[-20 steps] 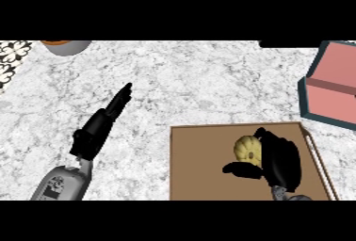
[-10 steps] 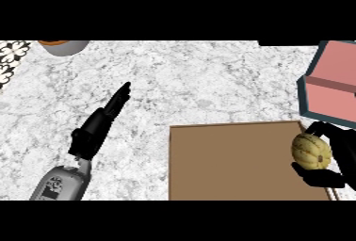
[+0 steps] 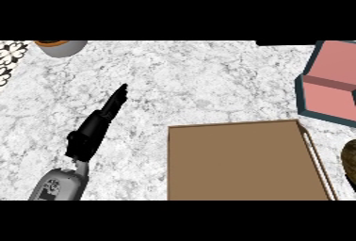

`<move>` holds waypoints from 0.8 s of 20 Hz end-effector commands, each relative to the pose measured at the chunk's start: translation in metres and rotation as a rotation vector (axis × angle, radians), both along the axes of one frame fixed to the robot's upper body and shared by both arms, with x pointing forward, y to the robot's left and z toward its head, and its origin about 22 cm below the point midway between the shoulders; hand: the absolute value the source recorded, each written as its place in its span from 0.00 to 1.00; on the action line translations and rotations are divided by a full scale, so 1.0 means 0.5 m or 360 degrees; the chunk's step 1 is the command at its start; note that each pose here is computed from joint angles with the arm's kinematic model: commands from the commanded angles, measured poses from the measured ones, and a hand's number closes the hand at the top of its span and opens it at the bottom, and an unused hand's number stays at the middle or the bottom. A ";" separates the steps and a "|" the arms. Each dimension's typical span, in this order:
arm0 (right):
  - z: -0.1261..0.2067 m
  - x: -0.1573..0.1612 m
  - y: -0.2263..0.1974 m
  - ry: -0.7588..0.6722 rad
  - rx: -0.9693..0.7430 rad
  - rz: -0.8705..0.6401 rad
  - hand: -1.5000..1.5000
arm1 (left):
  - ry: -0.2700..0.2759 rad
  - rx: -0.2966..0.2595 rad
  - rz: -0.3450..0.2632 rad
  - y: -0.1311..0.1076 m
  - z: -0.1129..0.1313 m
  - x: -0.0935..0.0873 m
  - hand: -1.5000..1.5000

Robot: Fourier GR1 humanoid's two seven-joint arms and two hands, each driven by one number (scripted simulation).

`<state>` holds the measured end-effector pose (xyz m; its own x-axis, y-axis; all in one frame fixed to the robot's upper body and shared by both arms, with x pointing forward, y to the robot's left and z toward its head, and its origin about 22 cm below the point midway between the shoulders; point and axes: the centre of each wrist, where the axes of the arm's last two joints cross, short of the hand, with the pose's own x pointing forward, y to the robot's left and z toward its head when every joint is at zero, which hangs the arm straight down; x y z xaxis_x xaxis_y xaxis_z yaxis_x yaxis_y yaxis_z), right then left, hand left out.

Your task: Pick the squash from the tray and place it in the cardboard box

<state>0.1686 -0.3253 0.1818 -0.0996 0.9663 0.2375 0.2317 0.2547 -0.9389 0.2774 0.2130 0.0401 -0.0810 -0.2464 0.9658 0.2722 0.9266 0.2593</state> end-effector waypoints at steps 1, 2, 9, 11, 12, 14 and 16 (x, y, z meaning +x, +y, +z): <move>0.073 -0.028 -0.017 -0.0152 0.0131 -0.0078 1.00 | 0.0000 -0.0001 -0.0011 0.021 0.015 0.015 0.50; 0.056 -0.057 -0.019 -0.0131 0.0180 -0.0090 1.00 | 0.0011 -0.0007 0.0004 0.007 0.005 0.000 0.50; 0.134 0.003 -0.040 -0.0159 0.0217 -0.0299 1.00 | -0.0022 -0.0014 -0.0035 0.014 -0.004 0.009 0.50; 0.145 0.000 -0.032 -0.0189 0.0230 -0.0345 1.00 | 0.0015 0.0001 -0.0036 0.001 -0.029 0.028 0.50; 0.151 0.023 -0.055 -0.0168 0.0245 -0.0339 1.00 | 0.0000 -0.0010 -0.0043 0.006 -0.019 0.007 0.50; 0.146 0.074 -0.067 -0.0191 0.0244 -0.0358 1.00 | -0.0010 0.0008 -0.0046 -0.029 -0.021 0.008 0.50; 0.203 0.059 -0.099 -0.0192 0.0247 -0.0347 1.00 | 0.0008 0.0004 -0.0016 -0.002 0.004 0.031 0.50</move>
